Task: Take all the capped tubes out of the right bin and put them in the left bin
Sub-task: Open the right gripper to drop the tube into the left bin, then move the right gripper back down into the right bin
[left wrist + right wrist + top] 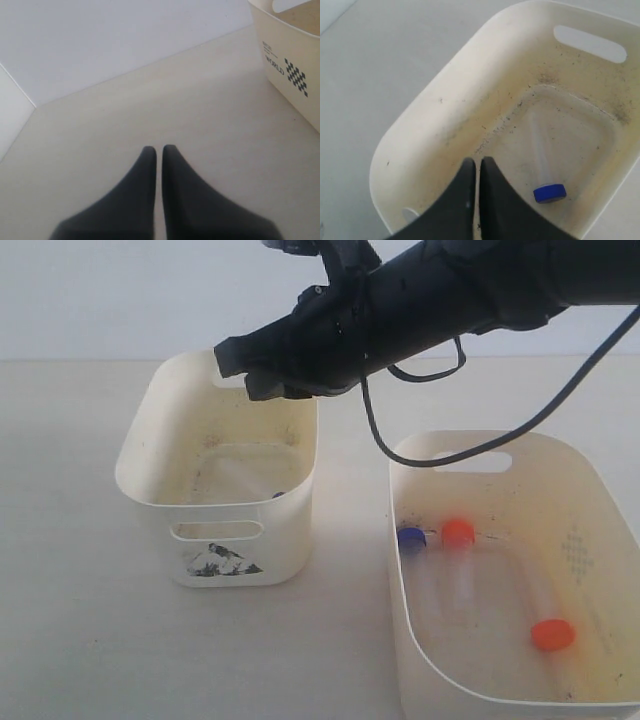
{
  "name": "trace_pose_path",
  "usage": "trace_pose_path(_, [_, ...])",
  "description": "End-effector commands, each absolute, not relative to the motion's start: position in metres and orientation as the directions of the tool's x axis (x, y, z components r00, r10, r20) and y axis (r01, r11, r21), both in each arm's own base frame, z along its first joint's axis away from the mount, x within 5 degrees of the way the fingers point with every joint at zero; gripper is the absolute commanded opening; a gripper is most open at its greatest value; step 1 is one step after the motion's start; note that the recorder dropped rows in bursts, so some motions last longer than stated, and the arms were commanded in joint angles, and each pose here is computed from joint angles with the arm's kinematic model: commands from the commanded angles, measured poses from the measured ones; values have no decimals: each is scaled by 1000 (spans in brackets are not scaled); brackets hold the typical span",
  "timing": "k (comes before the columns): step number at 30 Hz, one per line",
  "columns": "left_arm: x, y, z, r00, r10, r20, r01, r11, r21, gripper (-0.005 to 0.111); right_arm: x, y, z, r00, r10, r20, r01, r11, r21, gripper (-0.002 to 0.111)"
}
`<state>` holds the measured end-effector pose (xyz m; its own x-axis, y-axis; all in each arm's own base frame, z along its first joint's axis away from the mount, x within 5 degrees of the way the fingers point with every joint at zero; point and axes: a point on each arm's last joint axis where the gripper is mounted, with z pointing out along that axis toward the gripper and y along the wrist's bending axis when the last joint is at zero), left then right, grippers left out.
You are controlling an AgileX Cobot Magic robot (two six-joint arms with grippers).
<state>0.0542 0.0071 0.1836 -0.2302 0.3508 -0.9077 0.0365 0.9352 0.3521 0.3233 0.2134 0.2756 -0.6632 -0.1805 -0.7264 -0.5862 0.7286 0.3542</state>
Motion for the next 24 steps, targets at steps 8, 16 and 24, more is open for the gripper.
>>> trace_pose_path(8, [54, 7, 185, -223, 340, -913, 39, 939, 341, 4, 312, 193, 276, -743, -282, -607, -513, 822, 247, 1])
trace_pose_path(16, [54, 7, 185, -223, 340, -913, 39, 939, 341, 4, 273, 152, 313, -829, -306, -469, -389, 917, 88, 1])
trace_pose_path(24, [54, 7, 185, -223, 340, -913, 39, 939, 341, 4, 223, 121, 331, -890, -165, -424, -235, 965, 117, 1])
